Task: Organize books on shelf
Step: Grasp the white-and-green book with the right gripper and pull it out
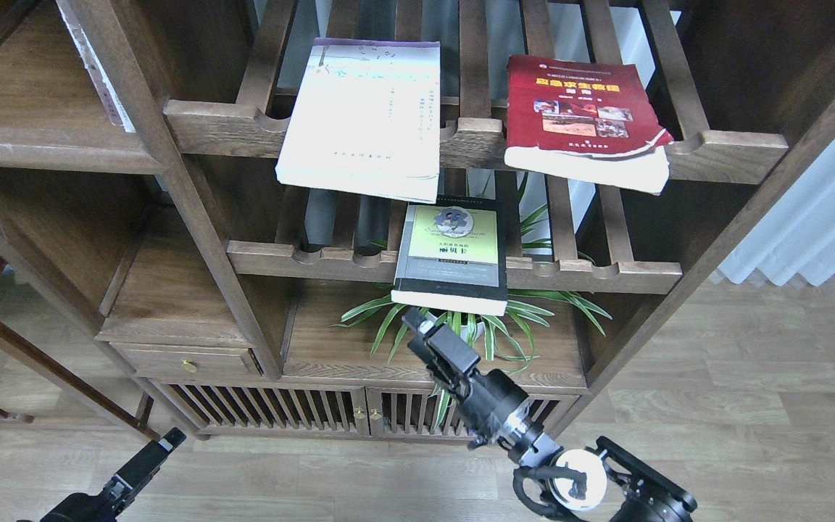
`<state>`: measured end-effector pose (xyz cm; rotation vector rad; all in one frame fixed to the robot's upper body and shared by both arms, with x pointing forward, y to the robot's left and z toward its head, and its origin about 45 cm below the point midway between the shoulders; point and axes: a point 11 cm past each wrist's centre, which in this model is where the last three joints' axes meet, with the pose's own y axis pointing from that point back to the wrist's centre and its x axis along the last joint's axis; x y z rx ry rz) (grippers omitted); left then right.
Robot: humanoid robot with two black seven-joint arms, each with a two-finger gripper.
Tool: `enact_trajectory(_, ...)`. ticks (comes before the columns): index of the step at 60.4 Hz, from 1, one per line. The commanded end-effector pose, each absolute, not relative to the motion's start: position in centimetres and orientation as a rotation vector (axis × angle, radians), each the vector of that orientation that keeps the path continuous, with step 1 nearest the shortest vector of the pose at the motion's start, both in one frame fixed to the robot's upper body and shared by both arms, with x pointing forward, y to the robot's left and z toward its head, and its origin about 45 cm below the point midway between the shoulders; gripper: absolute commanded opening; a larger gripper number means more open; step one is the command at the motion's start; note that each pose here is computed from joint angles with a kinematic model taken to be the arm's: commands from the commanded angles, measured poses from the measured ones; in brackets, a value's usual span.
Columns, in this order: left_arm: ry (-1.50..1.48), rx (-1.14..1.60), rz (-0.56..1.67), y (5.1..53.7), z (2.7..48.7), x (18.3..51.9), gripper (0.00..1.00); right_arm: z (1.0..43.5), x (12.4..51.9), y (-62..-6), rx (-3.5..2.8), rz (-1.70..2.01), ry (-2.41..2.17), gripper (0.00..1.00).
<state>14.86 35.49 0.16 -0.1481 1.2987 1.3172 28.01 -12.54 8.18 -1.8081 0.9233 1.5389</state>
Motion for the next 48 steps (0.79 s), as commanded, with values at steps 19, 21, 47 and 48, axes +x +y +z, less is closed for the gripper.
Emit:
enact_trajectory(19,1.292,-0.145,1.331,36.1,0.2,14.9,1.0,8.1,29.6,-14.9,-1.669,1.466,1.011,0.7)
enact_trajectory(21,1.291,-0.146,1.332,36.1,0.2,14.9,1.0,8.2,29.8,-15.3,-1.649,1.457,1.021,0.63)
enact_trajectory(47,1.283,-0.157,1.348,36.6,0.4,15.1,1.0,7.1,29.3,-16.4,-1.603,1.465,1.068,0.06)
enact_trajectory(48,1.281,-0.159,1.35,36.6,0.4,15.1,1.0,7.1,29.3,-16.4,-1.604,1.465,1.068,0.06)
